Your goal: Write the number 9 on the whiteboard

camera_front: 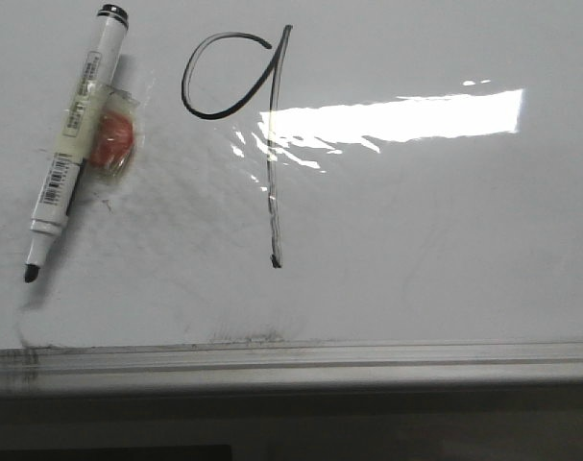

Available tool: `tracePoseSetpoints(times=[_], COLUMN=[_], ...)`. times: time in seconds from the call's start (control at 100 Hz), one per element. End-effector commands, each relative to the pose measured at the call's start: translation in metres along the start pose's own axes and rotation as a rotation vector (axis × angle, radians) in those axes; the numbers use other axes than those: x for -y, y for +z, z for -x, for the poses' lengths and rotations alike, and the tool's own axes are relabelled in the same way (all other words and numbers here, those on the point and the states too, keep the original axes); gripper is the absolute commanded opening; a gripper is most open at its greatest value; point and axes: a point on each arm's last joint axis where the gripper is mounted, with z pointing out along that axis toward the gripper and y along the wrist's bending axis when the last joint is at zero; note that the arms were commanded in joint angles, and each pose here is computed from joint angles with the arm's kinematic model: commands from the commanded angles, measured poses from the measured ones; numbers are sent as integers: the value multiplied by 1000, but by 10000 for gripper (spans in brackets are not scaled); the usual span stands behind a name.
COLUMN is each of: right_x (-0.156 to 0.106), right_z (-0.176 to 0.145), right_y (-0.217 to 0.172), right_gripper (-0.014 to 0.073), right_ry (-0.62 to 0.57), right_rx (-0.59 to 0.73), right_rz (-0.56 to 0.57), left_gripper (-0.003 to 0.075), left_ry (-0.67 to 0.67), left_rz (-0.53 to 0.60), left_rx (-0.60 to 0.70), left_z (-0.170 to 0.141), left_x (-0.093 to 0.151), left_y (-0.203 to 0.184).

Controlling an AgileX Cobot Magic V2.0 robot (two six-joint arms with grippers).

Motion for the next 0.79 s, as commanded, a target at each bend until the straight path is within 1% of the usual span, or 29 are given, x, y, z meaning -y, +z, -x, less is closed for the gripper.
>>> tracePoseSetpoints(times=[0.0,0.17,0.78], right_x=[2,4,4], right_z=[-8,-21,-21], right_y=[-2,-4,-4], right_gripper=[-64,-64,-64], right_ry=[-11,0,-4], right_rx=[-49,-195,-191], right_rz=[-37,-82,-86], left_gripper=[-20,-20,-20], left_ry=[5,5,5], left_rz=[1,1,1], left_rx=[24,24,24], left_z=[-9,-9,-9], left_x=[-2,-2,-2], left_y=[2,2,2])
